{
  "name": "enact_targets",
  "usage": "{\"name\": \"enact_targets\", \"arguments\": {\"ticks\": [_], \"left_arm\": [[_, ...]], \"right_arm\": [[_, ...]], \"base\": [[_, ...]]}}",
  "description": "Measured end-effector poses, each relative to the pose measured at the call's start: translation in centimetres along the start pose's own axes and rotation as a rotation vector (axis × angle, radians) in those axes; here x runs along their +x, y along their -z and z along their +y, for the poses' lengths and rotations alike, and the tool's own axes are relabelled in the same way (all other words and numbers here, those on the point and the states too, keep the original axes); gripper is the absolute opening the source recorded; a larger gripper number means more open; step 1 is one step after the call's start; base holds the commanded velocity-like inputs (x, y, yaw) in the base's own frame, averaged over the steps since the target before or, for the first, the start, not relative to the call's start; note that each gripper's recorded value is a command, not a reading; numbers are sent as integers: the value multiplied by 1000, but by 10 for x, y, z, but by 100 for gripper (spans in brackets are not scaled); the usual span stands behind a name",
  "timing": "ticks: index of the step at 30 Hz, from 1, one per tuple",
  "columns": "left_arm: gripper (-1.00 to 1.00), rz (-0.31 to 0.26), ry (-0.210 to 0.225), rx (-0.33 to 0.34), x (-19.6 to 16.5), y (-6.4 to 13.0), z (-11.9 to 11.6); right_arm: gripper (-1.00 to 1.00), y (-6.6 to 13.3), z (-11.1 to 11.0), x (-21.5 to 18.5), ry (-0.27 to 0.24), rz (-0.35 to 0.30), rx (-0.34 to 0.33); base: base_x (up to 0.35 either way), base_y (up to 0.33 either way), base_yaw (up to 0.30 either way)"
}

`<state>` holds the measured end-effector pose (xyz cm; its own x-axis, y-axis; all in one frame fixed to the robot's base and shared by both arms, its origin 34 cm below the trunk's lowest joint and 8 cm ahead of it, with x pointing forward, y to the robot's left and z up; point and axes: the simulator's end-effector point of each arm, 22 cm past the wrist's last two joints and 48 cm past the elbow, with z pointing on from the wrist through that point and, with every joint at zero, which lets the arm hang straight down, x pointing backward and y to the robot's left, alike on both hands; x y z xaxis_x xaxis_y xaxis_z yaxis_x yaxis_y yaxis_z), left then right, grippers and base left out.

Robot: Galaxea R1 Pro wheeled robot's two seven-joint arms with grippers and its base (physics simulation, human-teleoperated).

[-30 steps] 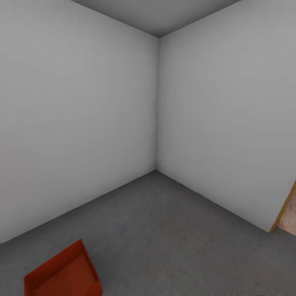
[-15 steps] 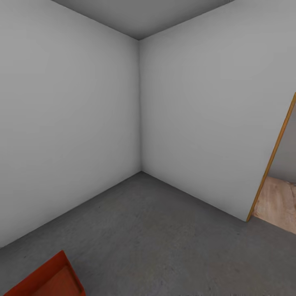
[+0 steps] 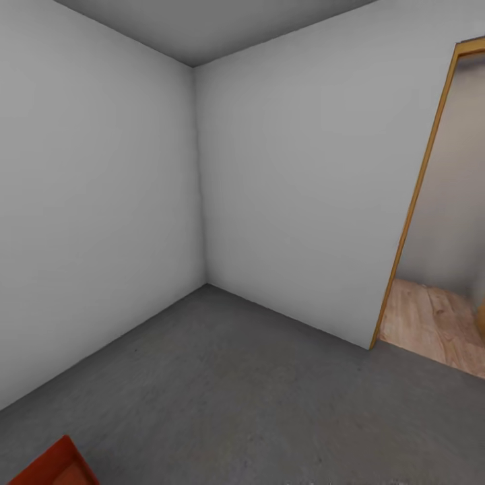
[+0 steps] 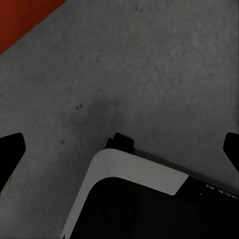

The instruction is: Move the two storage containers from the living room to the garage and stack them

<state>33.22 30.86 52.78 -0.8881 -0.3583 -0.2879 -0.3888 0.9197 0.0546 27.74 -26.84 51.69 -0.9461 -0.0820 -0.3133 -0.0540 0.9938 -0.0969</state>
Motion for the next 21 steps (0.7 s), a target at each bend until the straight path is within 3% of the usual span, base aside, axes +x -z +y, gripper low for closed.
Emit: {"name": "enact_targets", "arguments": {"ticks": [21], "left_arm": [[100, -10, 2, 4, -4, 1, -1]], "right_arm": [[100, 0, -1, -4, 0, -9, 2]], "base": [[0, 0, -281]]}}
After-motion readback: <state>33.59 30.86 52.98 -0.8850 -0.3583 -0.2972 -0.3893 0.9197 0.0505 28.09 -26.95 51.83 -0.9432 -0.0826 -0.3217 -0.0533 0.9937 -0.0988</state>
